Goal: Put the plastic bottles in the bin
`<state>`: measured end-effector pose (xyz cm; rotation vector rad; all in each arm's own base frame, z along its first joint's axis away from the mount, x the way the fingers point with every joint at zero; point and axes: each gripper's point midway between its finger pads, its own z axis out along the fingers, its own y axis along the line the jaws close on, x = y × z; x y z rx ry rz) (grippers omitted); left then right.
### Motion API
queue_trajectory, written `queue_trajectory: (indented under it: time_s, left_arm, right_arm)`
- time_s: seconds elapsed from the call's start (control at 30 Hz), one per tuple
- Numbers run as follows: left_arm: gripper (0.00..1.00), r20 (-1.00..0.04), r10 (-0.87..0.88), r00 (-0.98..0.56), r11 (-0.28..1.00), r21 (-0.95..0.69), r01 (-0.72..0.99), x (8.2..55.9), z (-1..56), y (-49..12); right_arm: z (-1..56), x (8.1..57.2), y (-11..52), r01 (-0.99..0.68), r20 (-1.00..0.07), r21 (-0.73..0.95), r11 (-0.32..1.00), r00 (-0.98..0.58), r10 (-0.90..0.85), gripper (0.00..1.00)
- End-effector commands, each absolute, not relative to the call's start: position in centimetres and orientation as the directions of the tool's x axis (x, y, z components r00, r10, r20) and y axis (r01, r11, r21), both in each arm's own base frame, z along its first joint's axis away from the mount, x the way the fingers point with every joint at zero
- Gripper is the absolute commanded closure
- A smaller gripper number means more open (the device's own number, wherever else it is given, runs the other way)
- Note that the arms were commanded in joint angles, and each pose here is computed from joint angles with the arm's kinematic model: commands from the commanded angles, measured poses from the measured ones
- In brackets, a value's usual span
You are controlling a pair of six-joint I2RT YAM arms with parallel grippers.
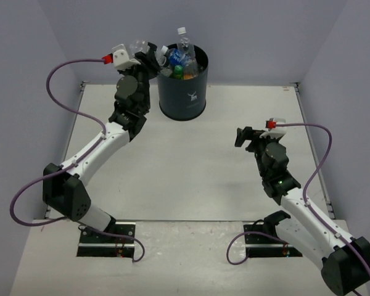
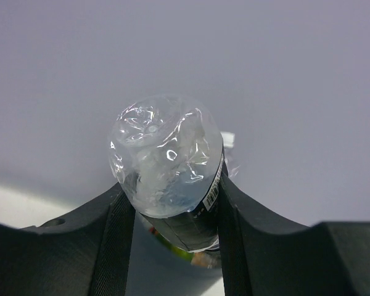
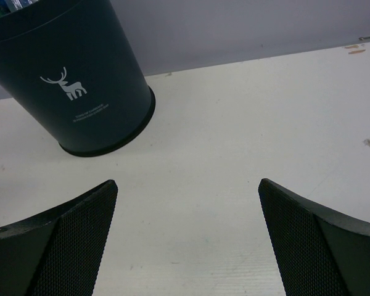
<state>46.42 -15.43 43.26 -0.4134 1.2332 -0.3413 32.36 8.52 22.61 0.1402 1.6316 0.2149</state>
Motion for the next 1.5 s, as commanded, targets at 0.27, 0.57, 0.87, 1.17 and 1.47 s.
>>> queue_trajectory:
  time_s: [0.27, 0.57, 0.87, 1.17, 1.47]
  left_arm:
    - [0.73, -0.903, -0.141, 0.405, 0.973, -0.052, 0.223, 57.7, 45.0, -19.4]
    - [0.68, -0.929, -0.088, 0.358, 0.968, 0.005, 0.251, 59.3, 41.5, -19.9]
    - [0.66, -0.970, 0.058, 0.236, 0.962, 0.117, 0.247, 59.7, 34.5, -19.6]
    - [0.30, -0.985, 0.061, 0.159, 0.976, 0.092, 0.199, 61.1, 31.2, -18.9]
    - [0.04, -0.980, 0.034, 0.197, 0.980, 0.071, 0.187, 59.9, 34.0, -18.3]
  right_arm:
    - [23.0, 32.9, 8.3, -0.026, -0.979, 0.197, 0.980, -0.066, 0.195, 0.01]
    - [22.5, 33.3, 8.1, -0.008, -0.982, 0.173, 0.985, -0.082, 0.172, 0.01]
    - [22.3, 33.4, 8.2, -0.012, -0.982, 0.173, 0.985, -0.085, 0.171, 0.01]
    - [22.0, 33.5, 8.0, 0.000, -0.982, 0.162, 0.987, -0.096, 0.161, 0.01]
    - [21.9, 33.7, 8.2, -0.005, -0.981, 0.164, 0.986, -0.105, 0.162, 0.01]
